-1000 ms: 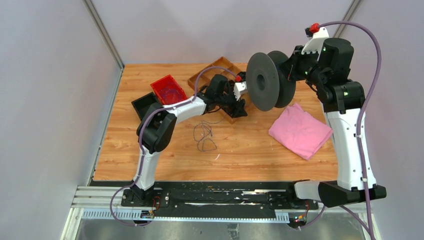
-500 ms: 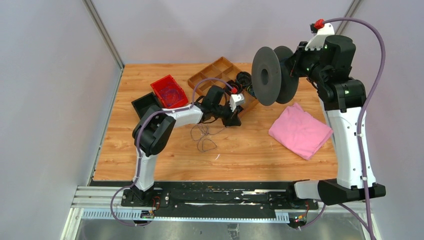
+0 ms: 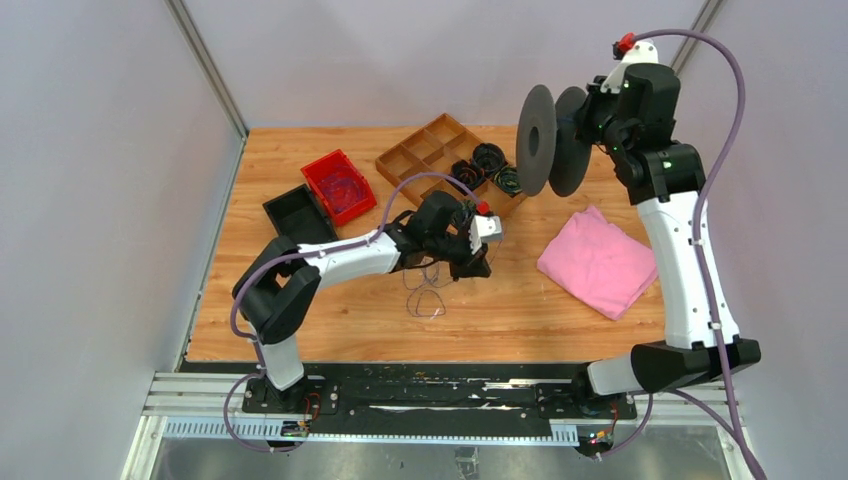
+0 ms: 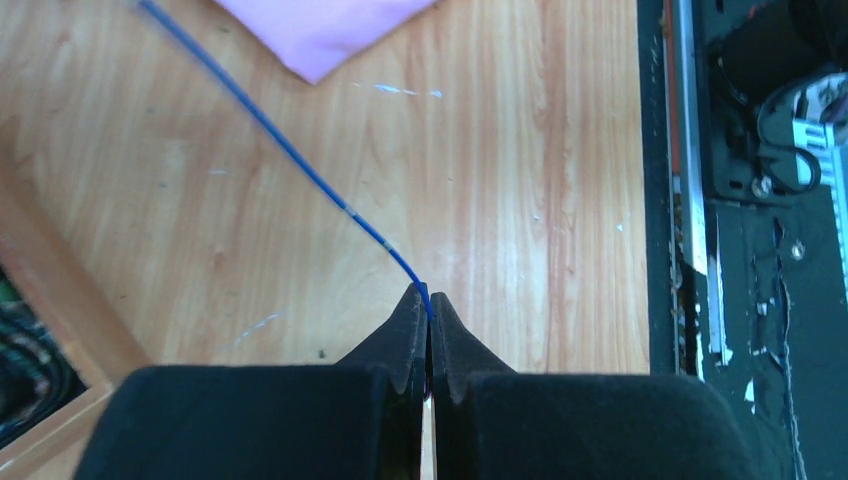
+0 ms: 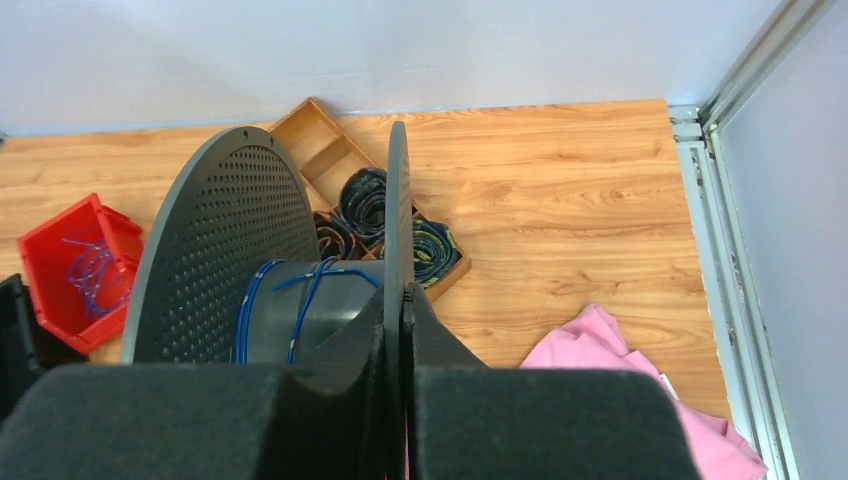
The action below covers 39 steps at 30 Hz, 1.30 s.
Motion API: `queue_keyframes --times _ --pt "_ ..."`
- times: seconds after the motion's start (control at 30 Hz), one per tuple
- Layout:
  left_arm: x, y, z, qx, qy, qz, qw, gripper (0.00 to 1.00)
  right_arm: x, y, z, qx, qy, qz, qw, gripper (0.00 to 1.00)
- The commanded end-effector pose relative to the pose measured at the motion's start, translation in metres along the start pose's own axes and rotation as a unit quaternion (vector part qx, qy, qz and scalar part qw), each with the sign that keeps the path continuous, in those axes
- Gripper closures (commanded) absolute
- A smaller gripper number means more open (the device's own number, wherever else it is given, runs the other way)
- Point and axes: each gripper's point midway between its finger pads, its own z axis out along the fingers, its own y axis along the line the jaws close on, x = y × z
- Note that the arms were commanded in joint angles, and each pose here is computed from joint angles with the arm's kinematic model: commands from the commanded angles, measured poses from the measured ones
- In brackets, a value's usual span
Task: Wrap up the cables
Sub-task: Wrap the cable around the cable reel.
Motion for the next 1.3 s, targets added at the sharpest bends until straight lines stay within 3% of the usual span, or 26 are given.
queue_keyframes --times 0.0,0.13,0.33,0.6,1.27 --pt "0.011 -0.026 0.005 0.024 0.056 0.036 0.998 1.0 -0.02 0.009 0.013 0.026 -0.054 -0.015 0.998 0.99" --pt "0.009 -0.05 0.01 0.059 0.075 0.039 0.995 1.0 -0.01 0.011 0.025 0.048 -0.055 -0.041 0.996 0.99" --pt "-0.008 -0.078 0.004 0.106 0.055 0.045 0.992 1.0 0.01 0.004 0.044 0.071 -0.043 -0.05 0.995 0.99" --pt "-0.043 -0.086 -0.003 0.115 0.03 0.037 0.992 1.0 0.044 0.008 0.057 0.065 -0.017 -0.059 0.996 0.99" --pt "-0.151 -0.029 -0.04 0.051 -0.03 -0.021 0.998 1.0 0.099 0.009 0.054 0.057 -0.005 -0.125 0.991 0.99"
